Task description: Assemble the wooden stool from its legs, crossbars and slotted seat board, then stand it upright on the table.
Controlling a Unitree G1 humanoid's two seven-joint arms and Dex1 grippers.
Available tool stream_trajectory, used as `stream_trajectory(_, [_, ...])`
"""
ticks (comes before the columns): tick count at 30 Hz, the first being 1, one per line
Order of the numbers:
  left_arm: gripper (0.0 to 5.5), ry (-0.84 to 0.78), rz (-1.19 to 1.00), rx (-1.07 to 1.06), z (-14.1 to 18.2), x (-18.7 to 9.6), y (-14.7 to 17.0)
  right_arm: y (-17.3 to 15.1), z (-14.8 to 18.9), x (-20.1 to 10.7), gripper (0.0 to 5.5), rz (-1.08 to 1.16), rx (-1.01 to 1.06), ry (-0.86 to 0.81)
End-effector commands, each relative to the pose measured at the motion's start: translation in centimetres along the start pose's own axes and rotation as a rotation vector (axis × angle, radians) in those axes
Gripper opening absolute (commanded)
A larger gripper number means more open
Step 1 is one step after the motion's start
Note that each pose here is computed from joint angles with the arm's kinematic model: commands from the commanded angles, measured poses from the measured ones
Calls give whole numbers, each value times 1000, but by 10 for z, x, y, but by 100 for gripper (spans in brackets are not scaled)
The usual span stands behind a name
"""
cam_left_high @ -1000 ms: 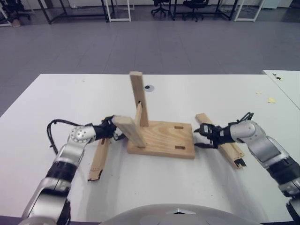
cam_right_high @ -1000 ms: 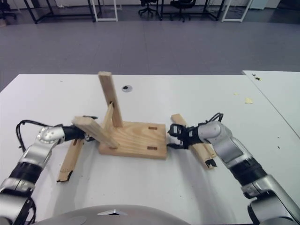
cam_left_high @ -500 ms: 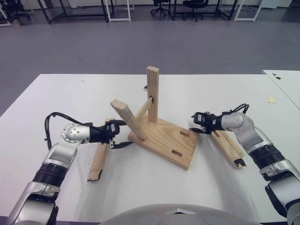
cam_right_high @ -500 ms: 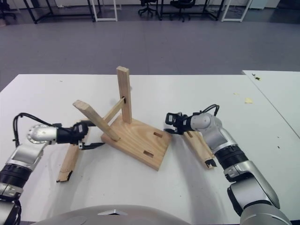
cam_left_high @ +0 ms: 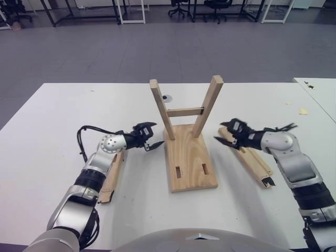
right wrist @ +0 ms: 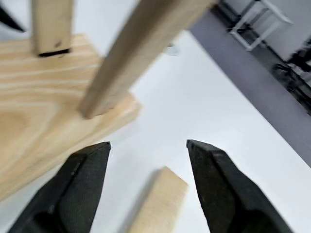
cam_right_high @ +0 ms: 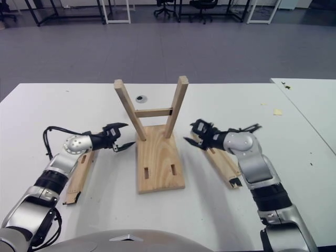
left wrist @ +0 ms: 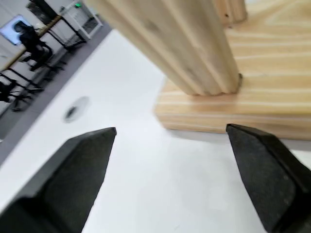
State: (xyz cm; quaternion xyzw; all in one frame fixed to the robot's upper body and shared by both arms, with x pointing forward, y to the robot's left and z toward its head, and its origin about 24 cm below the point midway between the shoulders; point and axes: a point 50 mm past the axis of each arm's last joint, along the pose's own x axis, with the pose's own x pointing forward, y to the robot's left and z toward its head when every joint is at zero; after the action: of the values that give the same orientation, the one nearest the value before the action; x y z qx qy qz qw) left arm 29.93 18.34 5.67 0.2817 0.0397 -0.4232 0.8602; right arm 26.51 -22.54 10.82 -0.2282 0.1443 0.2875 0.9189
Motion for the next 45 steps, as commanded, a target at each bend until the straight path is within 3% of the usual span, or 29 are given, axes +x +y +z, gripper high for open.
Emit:
stream_trajectory(1, [417,-5,129,-36,4,-25,7,-11,-44,-42,293,-237,213,147])
stream_trajectory(7, [417,-68,292,-219,21,-47,0,1,-96,-68,293,-235,390,264])
stream_trajectory(21, [417,-15,309,-270,18,-51,-2,31,-110,-46,293,-96,459,262])
stream_trajectory(29, [417,-95,303,-351,42,-60,0,31,-131,-53,150,-164,578,351])
stream_trajectory(32, [417,-293,194,-435,87,-73,2,27,-127,-52,132,-178,454,347])
stream_trajectory(35, [417,-688,122,-568,158,-78,26,-18,-66,-36,132,-384,253,15])
stream_trajectory(38, [417,-966,-48,-676,226,-70,45,-57,60,-35,132,-515,42,-436])
stream_trajectory(40, [417,-1012,-164,-753,254,-55,49,-45,146,-39,132,-445,-107,-723])
stream_trajectory(41, [417,-1002,-190,-793,260,-48,50,-33,173,-39,132,-391,-160,-812])
stream_trajectory(43, [417,-972,-215,-889,262,-34,51,-1,211,-31,132,-252,-264,-934])
stream_trajectory(45, [417,-969,-237,-956,266,-28,50,27,227,-21,132,-140,-335,-988])
